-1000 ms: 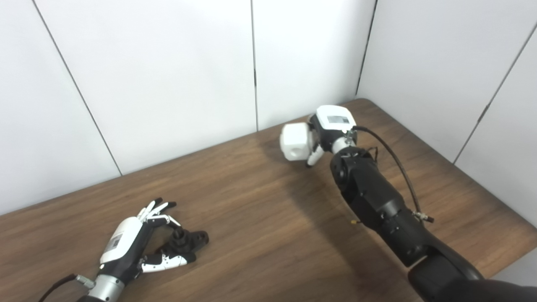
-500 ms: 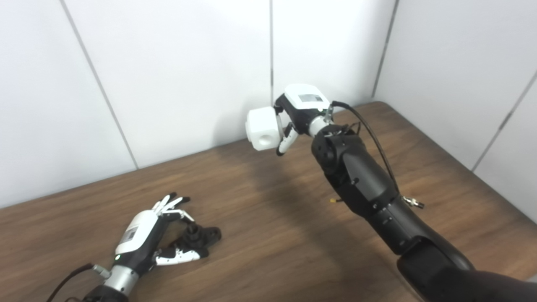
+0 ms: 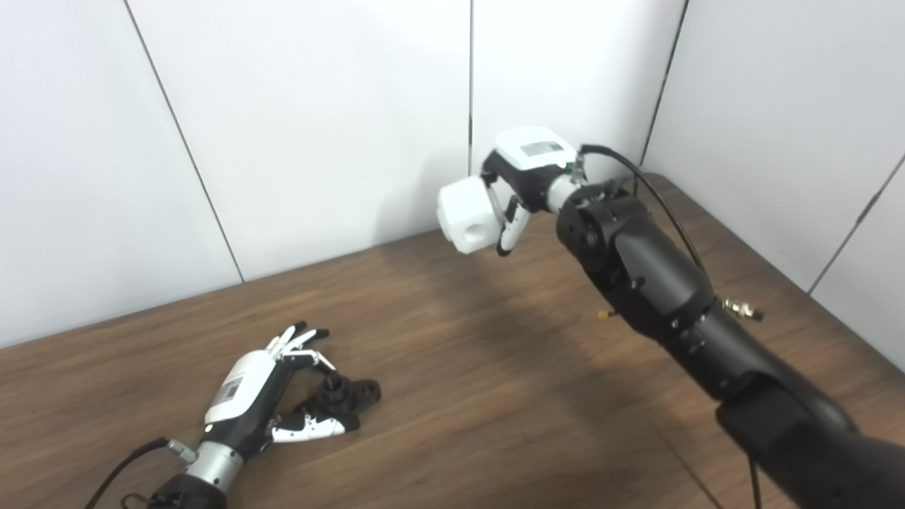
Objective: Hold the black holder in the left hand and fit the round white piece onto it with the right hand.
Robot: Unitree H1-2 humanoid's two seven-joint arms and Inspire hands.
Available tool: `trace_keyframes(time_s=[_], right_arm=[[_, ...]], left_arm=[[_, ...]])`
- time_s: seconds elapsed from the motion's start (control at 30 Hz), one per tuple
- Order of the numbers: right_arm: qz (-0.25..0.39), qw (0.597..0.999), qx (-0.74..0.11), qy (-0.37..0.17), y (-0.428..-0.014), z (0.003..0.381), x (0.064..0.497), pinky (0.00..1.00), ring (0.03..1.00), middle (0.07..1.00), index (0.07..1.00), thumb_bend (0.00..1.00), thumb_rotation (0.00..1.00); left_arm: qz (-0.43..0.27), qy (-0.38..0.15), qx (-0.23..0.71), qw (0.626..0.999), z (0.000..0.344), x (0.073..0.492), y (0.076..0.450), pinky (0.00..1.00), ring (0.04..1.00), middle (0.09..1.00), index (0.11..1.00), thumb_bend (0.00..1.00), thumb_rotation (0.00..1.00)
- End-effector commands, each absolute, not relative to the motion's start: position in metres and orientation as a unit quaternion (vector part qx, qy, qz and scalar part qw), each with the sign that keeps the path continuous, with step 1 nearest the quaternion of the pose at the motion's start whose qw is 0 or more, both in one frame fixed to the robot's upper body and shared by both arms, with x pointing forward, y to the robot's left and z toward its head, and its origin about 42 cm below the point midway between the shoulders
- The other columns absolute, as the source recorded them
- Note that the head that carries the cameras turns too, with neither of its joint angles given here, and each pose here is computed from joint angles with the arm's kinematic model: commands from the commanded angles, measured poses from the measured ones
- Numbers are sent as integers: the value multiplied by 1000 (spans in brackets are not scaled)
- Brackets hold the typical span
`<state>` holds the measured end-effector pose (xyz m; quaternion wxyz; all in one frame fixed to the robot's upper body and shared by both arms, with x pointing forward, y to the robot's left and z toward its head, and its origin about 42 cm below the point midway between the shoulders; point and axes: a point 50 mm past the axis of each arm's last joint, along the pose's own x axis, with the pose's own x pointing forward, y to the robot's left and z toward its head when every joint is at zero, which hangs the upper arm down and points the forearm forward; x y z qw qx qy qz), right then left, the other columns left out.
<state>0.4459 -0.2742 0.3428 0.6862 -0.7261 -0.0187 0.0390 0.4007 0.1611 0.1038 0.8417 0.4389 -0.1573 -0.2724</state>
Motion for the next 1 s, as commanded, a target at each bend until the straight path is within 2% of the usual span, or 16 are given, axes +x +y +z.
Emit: trace_keyframes(time_s=[0.0, 0.1, 0.33, 0.43, 0.57, 0.73, 0.83, 0.97], right_arm=[[36, 671, -738, -67, -268, 387, 448, 732, 800, 748, 481, 526, 136], [73, 654, -749, -71, -262, 397, 448, 745, 803, 747, 480, 526, 136], [124, 537, -834, -32, -259, 414, 449, 914, 868, 781, 483, 526, 140], [137, 486, -863, -25, -263, 414, 452, 935, 864, 777, 483, 526, 140], [132, 443, -887, -14, -270, 413, 456, 938, 861, 776, 482, 526, 139], [117, 417, -902, -4, -278, 409, 460, 917, 854, 778, 481, 526, 142], [102, 403, -909, 15, -285, 406, 462, 944, 857, 773, 482, 526, 143], [77, 349, -933, 46, -297, 399, 465, 938, 846, 761, 481, 526, 148]], left_arm=[[-305, -55, 466, 829, 47, 365, 168, 1000, 1000, 911, 482, 524, 58], [-306, -52, 467, 828, 47, 365, 166, 1000, 1000, 911, 482, 524, 58], [-309, -49, 468, 827, 48, 366, 167, 1000, 1000, 912, 482, 524, 58], [-311, -52, 470, 824, 48, 365, 167, 1000, 1000, 911, 482, 524, 59], [-311, -49, 468, 826, 47, 364, 169, 1000, 1000, 913, 482, 524, 59], [-311, -47, 470, 825, 46, 363, 171, 1000, 1000, 908, 482, 525, 59], [-312, -48, 468, 825, 46, 362, 173, 1000, 1000, 903, 482, 524, 58], [-310, -48, 466, 827, 45, 360, 175, 1000, 1000, 901, 482, 525, 58]])
